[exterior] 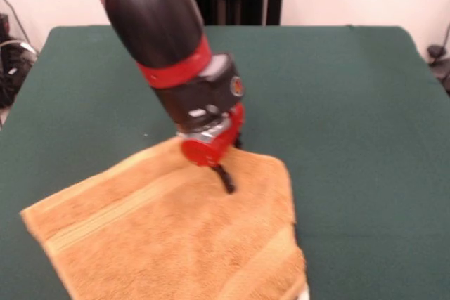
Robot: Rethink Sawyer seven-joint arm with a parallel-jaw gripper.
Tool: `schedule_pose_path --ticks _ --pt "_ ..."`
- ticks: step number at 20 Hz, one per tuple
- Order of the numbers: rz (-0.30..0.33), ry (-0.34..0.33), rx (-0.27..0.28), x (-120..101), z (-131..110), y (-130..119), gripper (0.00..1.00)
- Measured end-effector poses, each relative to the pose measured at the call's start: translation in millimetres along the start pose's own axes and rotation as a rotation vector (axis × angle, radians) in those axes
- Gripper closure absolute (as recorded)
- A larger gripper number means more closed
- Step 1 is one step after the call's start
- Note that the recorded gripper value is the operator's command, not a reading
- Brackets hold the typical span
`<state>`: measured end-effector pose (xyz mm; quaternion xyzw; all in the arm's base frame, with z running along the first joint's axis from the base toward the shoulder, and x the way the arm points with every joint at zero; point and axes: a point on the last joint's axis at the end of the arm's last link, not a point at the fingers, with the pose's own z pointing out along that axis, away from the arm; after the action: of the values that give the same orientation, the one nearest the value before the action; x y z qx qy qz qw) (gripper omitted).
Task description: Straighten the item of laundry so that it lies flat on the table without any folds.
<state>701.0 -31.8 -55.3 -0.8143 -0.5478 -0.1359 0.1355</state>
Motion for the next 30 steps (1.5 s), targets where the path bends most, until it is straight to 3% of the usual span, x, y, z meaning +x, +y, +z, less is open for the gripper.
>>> schedule_pose_path --ticks 7,13,19,30 --pt "-0.014 0.151 0.133 66 36 -17 0.00" --pt "0.017 0.209 0.236 102 58 -37 0.00" --pt "0.029 0.230 0.277 113 67 -40 0.00" --pt "0.012 0.228 0.328 114 68 -35 0.00"
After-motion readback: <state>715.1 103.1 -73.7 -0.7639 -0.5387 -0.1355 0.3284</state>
